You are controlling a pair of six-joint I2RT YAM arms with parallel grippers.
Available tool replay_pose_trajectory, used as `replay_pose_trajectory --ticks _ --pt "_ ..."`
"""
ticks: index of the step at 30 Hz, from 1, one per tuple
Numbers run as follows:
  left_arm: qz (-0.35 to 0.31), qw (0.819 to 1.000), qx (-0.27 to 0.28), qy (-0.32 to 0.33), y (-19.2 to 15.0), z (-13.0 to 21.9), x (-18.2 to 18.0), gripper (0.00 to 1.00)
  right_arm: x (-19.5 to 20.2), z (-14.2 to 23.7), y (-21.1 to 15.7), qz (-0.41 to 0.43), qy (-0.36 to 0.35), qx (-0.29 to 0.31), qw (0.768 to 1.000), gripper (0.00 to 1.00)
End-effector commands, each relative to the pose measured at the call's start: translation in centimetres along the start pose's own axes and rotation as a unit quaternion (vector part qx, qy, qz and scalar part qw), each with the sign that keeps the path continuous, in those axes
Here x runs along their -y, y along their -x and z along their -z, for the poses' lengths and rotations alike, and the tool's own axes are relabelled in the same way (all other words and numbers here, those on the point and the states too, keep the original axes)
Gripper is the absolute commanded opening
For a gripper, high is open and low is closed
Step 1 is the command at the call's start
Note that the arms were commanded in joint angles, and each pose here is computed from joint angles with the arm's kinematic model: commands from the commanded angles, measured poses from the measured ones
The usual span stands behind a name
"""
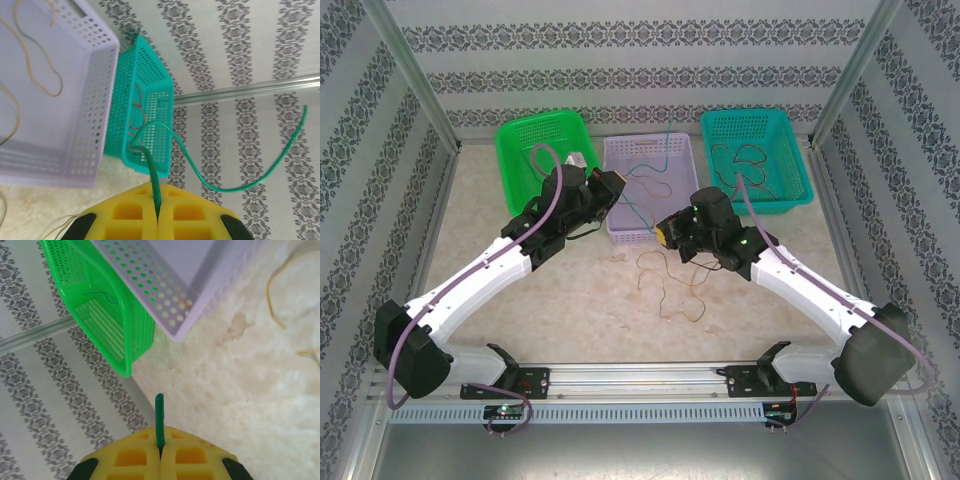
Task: Untangle the cables
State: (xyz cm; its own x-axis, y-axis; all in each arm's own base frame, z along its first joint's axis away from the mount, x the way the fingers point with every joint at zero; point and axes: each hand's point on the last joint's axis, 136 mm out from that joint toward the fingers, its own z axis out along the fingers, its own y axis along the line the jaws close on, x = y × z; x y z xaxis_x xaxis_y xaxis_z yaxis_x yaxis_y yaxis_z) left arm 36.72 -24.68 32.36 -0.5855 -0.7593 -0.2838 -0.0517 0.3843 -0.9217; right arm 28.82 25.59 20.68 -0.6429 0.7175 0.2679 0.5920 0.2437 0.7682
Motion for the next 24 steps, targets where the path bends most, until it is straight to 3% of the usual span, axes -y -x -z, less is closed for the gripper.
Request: replay_pose_trajectory --ticks 1,7,10,12,16,18,21,24 --pt "-0.016 0.979 0.106 -0.171 5.1 3.6 9.1 0.00 4.9 -1.0 -0.2 -0.092 -0.084 -0.005 0.992 0.00" --pt "-0.022 0.976 0.101 -0.190 5.0 3.7 9.2 0.00 3.4 -1.0 -0.2 -0.108 -0.065 -0.013 0.992 0.00" --pt "-0.028 0.978 0.103 -0.180 5.8 4.0 8.7 0.00 3.3 0.0 1.1 -0.080 -0.069 0.010 0.994 0.01" --pt "-0.035 0.979 0.101 -0.174 6.3 4.3 8.4 0.00 2.7 0.9 2.2 -0.048 -0.060 0.029 0.997 0.10" --pt "-0.054 0.984 0.045 -0.164 6.2 3.9 7.9 0.00 -0.3 3.7 4.8 0.090 -0.029 0.077 0.993 0.43" --pt "-0.082 0.986 0.018 -0.147 5.5 3.8 7.3 0.00 -2.1 6.1 5.8 0.202 -0.022 0.125 0.971 0.51" --pt "-0.113 0.987 -0.025 -0.108 4.4 3.6 6.0 0.00 -5.8 9.1 5.8 0.365 0.023 0.181 0.913 0.58" --pt "-0.114 0.988 -0.037 -0.100 3.9 3.4 5.4 0.00 -9.9 11.1 4.2 0.467 0.092 0.219 0.852 0.64"
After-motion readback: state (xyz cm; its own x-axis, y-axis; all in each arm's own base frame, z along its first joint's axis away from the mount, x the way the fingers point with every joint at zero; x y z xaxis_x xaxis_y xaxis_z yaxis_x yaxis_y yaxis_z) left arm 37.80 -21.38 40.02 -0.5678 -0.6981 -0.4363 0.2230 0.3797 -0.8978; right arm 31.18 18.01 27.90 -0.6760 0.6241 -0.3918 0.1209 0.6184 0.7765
